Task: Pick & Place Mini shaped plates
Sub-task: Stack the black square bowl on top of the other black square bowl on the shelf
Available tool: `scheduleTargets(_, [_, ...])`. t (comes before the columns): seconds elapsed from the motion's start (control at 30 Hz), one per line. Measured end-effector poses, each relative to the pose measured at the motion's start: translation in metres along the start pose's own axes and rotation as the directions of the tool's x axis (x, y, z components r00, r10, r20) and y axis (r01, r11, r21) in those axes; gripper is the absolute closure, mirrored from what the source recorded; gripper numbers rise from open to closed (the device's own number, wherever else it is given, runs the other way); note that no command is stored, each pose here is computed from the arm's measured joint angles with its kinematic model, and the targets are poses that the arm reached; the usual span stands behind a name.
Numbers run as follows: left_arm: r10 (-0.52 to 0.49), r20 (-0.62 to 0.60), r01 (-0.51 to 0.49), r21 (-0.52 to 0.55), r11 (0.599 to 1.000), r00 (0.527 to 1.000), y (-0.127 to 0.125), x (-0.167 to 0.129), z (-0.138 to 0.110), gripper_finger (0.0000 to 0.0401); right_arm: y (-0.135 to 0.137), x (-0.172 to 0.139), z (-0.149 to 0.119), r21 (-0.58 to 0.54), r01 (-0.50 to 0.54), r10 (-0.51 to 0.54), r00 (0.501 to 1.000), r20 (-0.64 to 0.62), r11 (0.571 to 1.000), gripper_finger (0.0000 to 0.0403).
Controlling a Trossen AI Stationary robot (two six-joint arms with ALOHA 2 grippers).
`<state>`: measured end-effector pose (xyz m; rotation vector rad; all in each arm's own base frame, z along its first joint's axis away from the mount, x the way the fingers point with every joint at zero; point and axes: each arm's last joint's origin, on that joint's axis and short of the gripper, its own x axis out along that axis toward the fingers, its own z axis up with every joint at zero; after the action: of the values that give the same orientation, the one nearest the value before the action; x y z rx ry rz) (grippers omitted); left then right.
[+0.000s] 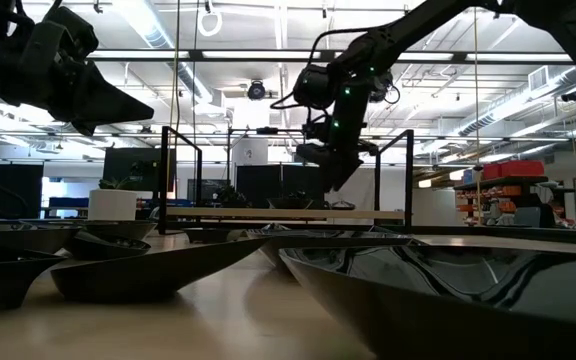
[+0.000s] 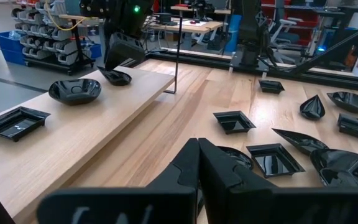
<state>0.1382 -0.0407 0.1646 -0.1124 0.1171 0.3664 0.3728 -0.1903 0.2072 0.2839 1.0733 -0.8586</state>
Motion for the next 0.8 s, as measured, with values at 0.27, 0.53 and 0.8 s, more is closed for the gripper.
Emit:
scheduleTargets(0.27, [0.0, 0.0, 0.0, 0.0, 1.0, 1.0, 0.0, 0.0, 0.0, 0.0394, 0.027, -0.017, 0.002, -0.154, -0.047, 0.063, 0.993, 0.103, 0.987, 0.0333])
scheduleTargets(0.53, [-0.001, 0.0, 0.001, 0.0, 1.0, 1.0, 0.0, 0.0, 0.0, 0.0394, 0.083, -0.064, -0.017, -0.316, -0.12, 0.187, 0.964, 0.191, 0.941, 0.0376])
scheduleTargets(0.8, [-0.048, -0.011, 0.048, 0.0, 0.999, 0.999, -0.002, 0.0, 0.0, 0.0394, 0.168, -0.119, -0.092, -0.597, -0.187, 0.312, 0.943, 0.113, 0.78, 0.0398])
